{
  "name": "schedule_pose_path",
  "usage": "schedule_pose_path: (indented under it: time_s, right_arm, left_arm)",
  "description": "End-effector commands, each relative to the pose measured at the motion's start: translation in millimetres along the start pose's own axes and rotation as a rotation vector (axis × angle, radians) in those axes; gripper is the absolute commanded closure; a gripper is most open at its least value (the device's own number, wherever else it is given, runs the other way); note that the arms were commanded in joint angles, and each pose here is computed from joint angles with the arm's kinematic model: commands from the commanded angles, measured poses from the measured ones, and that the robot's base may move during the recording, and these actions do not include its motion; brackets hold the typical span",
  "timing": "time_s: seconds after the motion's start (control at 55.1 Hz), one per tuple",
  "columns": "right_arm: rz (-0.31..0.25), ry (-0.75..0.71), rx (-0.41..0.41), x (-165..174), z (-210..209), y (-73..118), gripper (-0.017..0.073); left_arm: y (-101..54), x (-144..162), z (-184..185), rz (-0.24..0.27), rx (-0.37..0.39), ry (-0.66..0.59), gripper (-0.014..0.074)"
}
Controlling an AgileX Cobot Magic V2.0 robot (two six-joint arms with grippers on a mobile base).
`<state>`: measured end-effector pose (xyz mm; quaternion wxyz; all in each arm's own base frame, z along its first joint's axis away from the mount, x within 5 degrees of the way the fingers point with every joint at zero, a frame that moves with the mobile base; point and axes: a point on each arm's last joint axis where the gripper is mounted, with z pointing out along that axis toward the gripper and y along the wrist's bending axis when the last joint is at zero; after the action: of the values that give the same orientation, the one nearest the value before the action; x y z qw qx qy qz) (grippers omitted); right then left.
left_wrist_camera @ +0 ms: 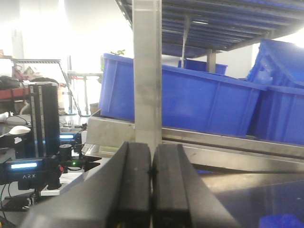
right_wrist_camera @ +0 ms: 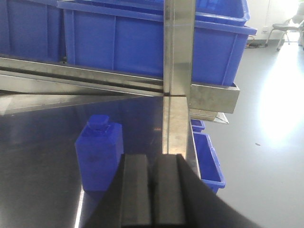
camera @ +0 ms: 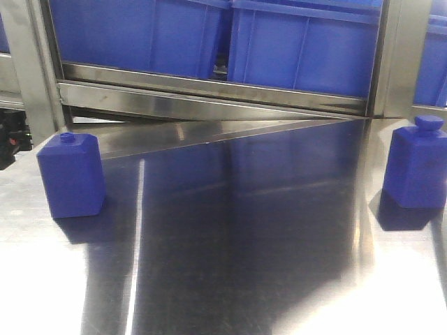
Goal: Pick and sort blue part to right shelf
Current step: 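Reach the left gripper down toward the blue bottle nearest it, then close the left gripper on the blue bottle and lift it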
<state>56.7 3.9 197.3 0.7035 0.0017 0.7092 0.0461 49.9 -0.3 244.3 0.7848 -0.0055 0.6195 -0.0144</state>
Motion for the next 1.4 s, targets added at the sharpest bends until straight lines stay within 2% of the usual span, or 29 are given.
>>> schedule_pose_path:
  time_s: [0.0, 0.109, 0.182, 0.291, 0.436, 0.527, 0.654, 0.763, 0.817, 0.944, 1.09, 1.18, 1.271, 1.38]
  right_arm:
    - [-0.013, -0.112, 0.009, -11, -2, -0.5, 0.0517]
    - [-0.012, -0.117, 0.009, -12, -2, -0.5, 0.0517]
    - [-0.012, -0.117, 0.009, -12, -2, -0.5, 0.0517]
    - [-0.012, -0.115, 0.009, -12, -2, -0.5, 0.0517]
    - [-0.012, -0.112, 0.009, -11, -2, -0.5, 0.0517]
    - [-0.012, -0.112, 0.009, -11, -2, -0.5, 0.0517]
    - [-0.012, -0.112, 0.009, -11, -2, -0.5, 0.0517]
    - [-0.012, -0.112, 0.009, -11, -2, -0.5, 0.0517]
    - [-0.012, -0.112, 0.009, -11, -2, -0.5, 0.0517]
    - [-0.012, -0.112, 0.009, -11, -2, -0.5, 0.0517]
    - [-0.012, -0.112, 0.009, -11, -2, -0.5, 0.0517]
    - [-0.012, -0.112, 0.009, -11, -2, -0.5, 0.0517]
    - [-0.012, -0.112, 0.009, -11, -2, -0.5, 0.0517]
    - [-0.012, -0.112, 0.009, -11, -2, -0.5, 0.0517]
  left_arm:
    - [-1.9, -48, 1, -0.008, 0.014, -0.073, 0.0469]
    - [-4.3, -85, 9, -0.005, 0.025, 0.041, 0.0466]
    - [-5.9, -102, 19, -0.022, 0.034, 0.125, 0.0466]
    - [-9.8, -117, 42, -0.081, 0.057, 0.262, 0.0465]
    - [-14.1, -115, 76, -0.157, 0.077, 0.411, 0.0449]
    - [-14.8, -108, 94, -0.168, 0.075, 0.490, 0.0376]
    - [-16.4, -91, 122, -0.132, 0.090, 0.628, 0.0163]
    - [-21.4, -84, 137, -0.161, 0.118, 0.719, 0.0063]
    - [-26.0, -81, 144, -0.176, 0.144, 0.780, 0.0042]
    - [-40.6, -77, 170, -0.165, 0.222, 0.939, 0.0036]
    - [-63.7, -77, 198, -0.151, 0.309, 1.015, 0.0036]
    - [-77.3, -73, 214, -0.204, 0.313, 1.072, 0.0036]
    - [-90.4, -65, 229, -0.236, 0.312, 1.147, 0.0036]
    - [-101.9, -53, 244, -0.250, 0.266, 1.236, 0.0039]
